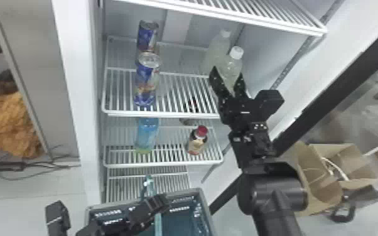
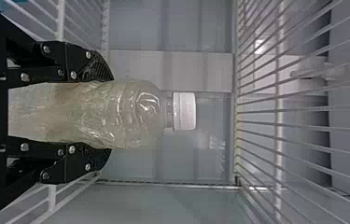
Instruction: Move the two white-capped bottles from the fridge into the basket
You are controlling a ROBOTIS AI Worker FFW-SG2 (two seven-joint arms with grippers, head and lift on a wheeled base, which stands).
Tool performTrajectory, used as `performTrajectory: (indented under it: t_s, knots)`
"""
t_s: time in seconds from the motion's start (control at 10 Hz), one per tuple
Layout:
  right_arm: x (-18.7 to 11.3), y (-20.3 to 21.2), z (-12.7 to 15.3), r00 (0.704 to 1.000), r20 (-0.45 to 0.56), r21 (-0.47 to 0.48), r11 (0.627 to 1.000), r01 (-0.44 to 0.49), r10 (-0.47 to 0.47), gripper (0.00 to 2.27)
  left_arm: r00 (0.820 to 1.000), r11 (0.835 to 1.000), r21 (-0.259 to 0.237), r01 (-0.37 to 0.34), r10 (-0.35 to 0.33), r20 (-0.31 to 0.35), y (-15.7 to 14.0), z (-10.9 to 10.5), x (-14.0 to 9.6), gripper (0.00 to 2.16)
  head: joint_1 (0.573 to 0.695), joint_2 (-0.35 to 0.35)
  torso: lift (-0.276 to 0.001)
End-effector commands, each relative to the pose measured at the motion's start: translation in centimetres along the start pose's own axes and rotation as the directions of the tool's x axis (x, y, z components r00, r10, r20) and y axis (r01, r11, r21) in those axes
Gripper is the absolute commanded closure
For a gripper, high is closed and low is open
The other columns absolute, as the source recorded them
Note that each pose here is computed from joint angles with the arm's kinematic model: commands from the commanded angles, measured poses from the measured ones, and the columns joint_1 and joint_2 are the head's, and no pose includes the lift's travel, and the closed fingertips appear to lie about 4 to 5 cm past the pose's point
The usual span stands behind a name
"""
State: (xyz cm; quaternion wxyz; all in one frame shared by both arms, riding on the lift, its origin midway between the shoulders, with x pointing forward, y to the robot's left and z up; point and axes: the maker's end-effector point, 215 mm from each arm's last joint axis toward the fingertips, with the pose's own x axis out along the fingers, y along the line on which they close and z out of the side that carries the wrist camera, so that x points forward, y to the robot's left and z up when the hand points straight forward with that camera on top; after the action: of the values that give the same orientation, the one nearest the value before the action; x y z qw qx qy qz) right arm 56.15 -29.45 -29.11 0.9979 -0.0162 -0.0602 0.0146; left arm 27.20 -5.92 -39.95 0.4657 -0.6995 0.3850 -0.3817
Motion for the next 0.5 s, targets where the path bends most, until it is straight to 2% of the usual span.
performTrajectory:
  t_s: [0.0,0.4]
  knots:
    - [-0.9,0.6,1.2,1.000,0.022,0.034,0.999,-0.011,0.010,0.90,1.000,1.000,0.000,0.000,0.000,0.001,0.0,0.0,0.0,1.16,0.695,-0.350,0.000]
    - [-4.9,3.8,4.2,0.996,0.047,0.125,0.989,-0.080,0.075,0.90,1.000,1.000,0.002,0.002,-0.002,-0.006,-0.1,-0.1,0.2,1.16,0.695,-0.350,0.000]
